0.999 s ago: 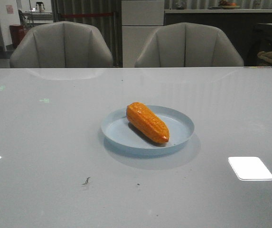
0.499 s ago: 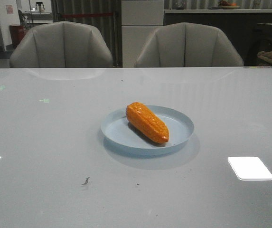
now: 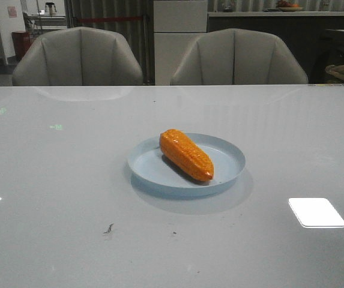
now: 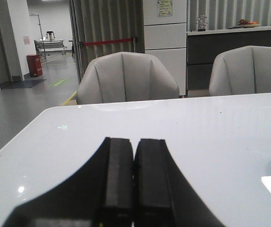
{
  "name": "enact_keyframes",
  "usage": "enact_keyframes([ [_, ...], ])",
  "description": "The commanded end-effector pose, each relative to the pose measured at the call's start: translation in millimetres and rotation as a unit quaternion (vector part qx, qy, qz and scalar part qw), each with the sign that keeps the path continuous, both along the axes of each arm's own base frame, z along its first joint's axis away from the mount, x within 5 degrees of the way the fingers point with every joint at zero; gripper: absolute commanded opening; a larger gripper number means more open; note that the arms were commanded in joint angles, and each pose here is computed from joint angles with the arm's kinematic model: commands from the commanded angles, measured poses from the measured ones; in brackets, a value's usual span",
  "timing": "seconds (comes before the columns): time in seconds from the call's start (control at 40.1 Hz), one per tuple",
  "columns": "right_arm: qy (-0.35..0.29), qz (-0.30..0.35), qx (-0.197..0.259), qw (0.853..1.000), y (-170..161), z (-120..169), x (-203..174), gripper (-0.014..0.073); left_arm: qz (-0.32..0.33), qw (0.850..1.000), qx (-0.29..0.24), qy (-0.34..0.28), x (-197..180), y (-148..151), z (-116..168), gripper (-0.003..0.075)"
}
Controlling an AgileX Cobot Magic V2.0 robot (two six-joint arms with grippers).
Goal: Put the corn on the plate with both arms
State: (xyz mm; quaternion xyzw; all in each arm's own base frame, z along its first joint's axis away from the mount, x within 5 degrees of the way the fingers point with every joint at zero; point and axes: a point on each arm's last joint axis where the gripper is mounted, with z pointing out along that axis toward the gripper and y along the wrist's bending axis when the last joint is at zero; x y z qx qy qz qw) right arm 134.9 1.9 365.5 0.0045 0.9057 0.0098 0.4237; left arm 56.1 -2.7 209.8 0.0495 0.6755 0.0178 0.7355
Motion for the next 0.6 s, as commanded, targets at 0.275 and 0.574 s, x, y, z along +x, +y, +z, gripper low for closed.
enact_keyframes([
  [0.275,-0.073,0.001,-0.003,0.997,0,9,-3,0.0603,-0.003,0.999,-0.009,-0.033,-1,0,-4,0.0094],
  [0.574,-0.28,-0.001,0.034,0.959,2,-13,-51,0.0408,-0.003,0.999,-0.009,-0.033,-1,0,-4,0.0094],
])
